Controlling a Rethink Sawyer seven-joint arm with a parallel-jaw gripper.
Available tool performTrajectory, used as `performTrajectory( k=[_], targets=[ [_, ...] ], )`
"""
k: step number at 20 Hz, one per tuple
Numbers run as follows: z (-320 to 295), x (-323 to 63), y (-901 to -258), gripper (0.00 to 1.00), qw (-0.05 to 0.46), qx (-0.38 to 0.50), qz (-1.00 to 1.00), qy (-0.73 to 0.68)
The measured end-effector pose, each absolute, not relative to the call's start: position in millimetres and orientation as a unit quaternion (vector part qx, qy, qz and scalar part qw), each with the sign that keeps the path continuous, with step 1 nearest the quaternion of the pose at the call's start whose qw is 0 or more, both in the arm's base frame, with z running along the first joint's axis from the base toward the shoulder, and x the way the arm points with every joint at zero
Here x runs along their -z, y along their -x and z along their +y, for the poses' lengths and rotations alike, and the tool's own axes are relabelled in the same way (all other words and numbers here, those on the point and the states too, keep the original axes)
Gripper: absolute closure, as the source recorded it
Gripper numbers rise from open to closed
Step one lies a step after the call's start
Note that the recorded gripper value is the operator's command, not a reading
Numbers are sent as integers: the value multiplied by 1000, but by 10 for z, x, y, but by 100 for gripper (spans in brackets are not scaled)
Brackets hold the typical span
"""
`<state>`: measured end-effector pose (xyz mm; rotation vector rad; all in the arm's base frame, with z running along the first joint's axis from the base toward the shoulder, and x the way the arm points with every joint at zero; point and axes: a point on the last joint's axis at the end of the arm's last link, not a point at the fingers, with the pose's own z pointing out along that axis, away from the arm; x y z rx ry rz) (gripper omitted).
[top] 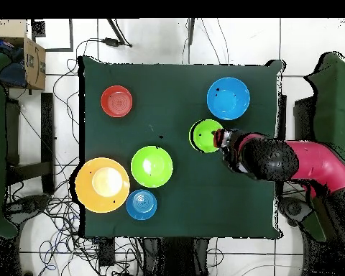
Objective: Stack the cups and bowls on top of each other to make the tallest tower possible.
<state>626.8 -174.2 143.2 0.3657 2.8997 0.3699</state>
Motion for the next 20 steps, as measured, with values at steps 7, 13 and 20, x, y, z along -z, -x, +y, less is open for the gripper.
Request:
performTrajectory(
  k=[7, 13, 20],
  targets=[
    [-1771, -1541, -6294, 0, 104, -118, 980, -125],
    [-1774, -1677, -6342, 0, 110, -113, 979, -129],
    [-1640, -1936, -6506, 0, 121, -111, 978, -128]
  ],
)
